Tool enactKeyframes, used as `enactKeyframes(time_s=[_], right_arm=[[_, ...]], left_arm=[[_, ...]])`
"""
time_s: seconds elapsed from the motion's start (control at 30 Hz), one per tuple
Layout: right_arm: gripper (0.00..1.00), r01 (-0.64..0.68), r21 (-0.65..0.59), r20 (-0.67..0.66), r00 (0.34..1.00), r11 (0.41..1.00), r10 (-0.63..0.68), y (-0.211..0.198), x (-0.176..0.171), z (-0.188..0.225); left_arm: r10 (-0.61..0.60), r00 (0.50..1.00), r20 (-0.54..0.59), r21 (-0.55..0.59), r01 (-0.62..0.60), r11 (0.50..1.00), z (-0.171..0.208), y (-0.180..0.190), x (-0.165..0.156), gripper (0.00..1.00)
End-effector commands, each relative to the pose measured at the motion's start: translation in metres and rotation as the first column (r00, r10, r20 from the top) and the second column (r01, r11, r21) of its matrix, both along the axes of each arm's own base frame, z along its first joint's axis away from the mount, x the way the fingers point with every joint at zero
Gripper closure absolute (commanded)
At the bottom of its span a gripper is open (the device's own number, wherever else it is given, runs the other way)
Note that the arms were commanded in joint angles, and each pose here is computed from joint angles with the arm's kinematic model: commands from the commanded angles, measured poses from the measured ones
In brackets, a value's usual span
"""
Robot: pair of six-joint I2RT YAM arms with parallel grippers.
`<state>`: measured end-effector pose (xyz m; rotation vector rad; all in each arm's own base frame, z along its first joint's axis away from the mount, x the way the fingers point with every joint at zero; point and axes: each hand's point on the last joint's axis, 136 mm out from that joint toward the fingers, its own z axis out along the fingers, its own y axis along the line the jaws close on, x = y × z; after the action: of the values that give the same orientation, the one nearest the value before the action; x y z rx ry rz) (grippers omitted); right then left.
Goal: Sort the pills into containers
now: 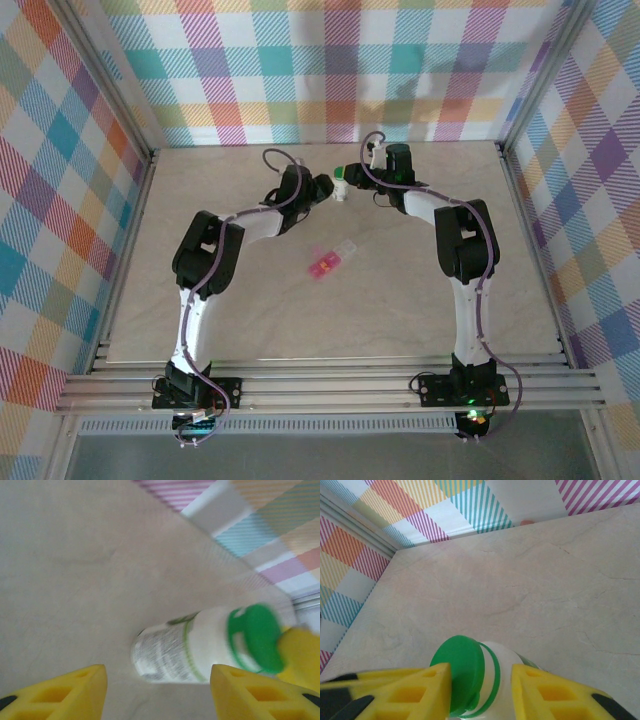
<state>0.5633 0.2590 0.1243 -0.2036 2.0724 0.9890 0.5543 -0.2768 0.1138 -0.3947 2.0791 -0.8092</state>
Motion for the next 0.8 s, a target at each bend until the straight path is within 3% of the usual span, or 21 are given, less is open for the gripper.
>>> enactKeyframes(time_s=[0.0,0.27,0.77], right_arm=[[0.66,-0.012,-0.038,-0.168,0.986,0.999,0.006,-0.004,-0.023,-0.051],[0.67,-0.004,-0.022,-0.193,0.981,1.000,0.000,-0.004,-0.026,-0.057],[0.70,0.042,0.018,-0.272,0.962,0.999,-0.036,-0.006,-0.028,-0.072]], left_arm=[[0.003,0.994,0.109,-0.072,0.005,0.997,0.048,-0.004,0.017,0.43],[-0.029,0.997,0.065,-0.136,0.038,0.990,0.022,-0.028,0.034,0.42],[-0.007,0.998,-0.060,-0.049,0.005,0.999,-0.041,-0.045,0.014,0.47]])
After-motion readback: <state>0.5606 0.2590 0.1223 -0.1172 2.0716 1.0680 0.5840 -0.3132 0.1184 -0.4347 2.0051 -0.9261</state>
